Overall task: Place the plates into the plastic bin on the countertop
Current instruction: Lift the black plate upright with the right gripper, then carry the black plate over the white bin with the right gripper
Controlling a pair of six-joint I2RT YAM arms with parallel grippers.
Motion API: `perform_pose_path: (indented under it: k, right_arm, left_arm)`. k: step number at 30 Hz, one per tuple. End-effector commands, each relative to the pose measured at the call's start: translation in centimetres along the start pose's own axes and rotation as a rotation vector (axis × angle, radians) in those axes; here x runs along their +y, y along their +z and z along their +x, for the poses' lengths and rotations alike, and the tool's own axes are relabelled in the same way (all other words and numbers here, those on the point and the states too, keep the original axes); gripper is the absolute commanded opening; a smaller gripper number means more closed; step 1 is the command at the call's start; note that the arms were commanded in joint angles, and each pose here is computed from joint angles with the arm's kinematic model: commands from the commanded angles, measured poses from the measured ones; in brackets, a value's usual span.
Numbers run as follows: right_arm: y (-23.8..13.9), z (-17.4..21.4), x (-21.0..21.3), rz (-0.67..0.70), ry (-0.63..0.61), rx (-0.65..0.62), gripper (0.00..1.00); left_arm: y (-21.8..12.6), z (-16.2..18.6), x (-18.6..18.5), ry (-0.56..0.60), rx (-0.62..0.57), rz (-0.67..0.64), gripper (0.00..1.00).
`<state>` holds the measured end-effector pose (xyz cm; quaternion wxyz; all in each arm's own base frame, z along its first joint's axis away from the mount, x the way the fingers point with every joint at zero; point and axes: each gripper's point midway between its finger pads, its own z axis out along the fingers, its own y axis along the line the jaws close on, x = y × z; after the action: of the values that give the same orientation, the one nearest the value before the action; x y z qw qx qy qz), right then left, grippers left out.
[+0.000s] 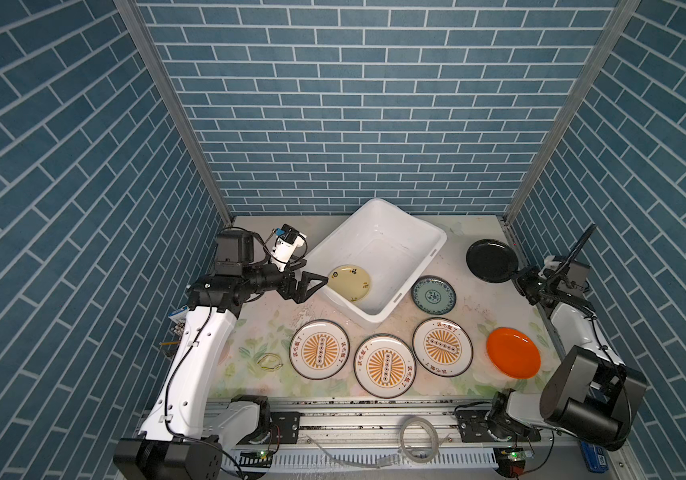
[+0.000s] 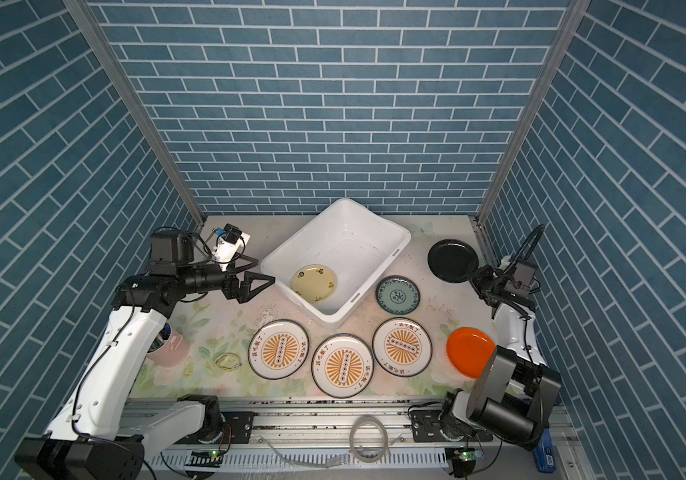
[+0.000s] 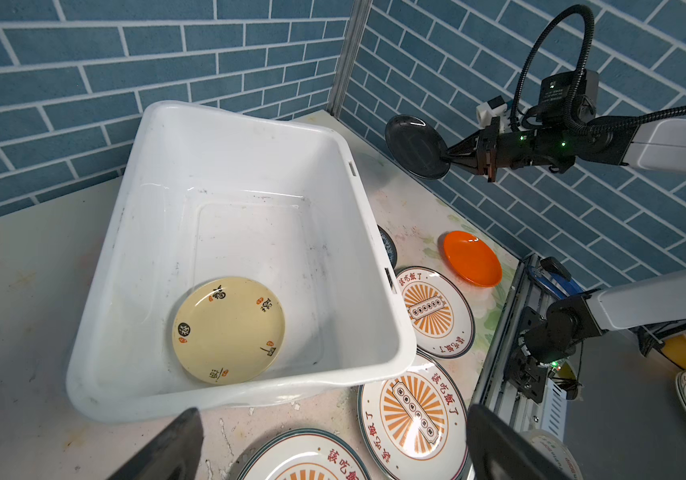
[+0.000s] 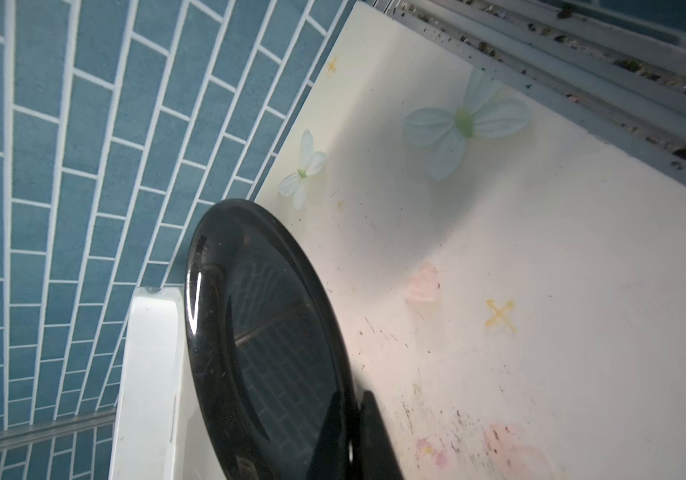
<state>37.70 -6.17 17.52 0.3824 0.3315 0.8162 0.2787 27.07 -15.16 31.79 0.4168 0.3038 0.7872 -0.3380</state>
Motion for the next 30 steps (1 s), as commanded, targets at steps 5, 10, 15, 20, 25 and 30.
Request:
perform_pose_path:
  k: [5, 10, 15, 20, 25, 30]
  right_arm:
    - [-0.5, 0.2, 6.6, -0.077, -0.104, -0.005, 0.00]
    - [-0.5, 1.5, 10.2, -0.121, -0.159, 0.017, 0.00]
    - [-0.9, 2.7, 13.0, -0.157, -0.200, 0.032, 0.00]
    - [-0.9, 5.1, 15.8, -0.182, -0.266, 0.096, 0.00]
    - [-0.5, 7.8, 18.5, -0.205, -0.322, 0.163, 0.00]
    - [1.6, 11.0, 21.3, -0.224, -0.415, 0.269, 0.00]
  left_arm:
    - [-0.5, -1.0, -0.6, 0.033, -0.022, 0.004, 0.99]
    - [-0.8, -1.3, -0.5, 0.045, -0.018, -0.016, 1.00]
    - [-1.1, -1.5, -0.6, 0.075, -0.011, -0.027, 1.00]
    - [-1.3, -2.0, -0.4, 0.091, 0.000, -0.043, 0.99]
    - [-1.3, -3.7, 0.5, 0.082, -0.007, -0.070, 1.00]
    - [-0.6, -5.4, 2.4, 0.054, -0.008, -0.115, 0.99]
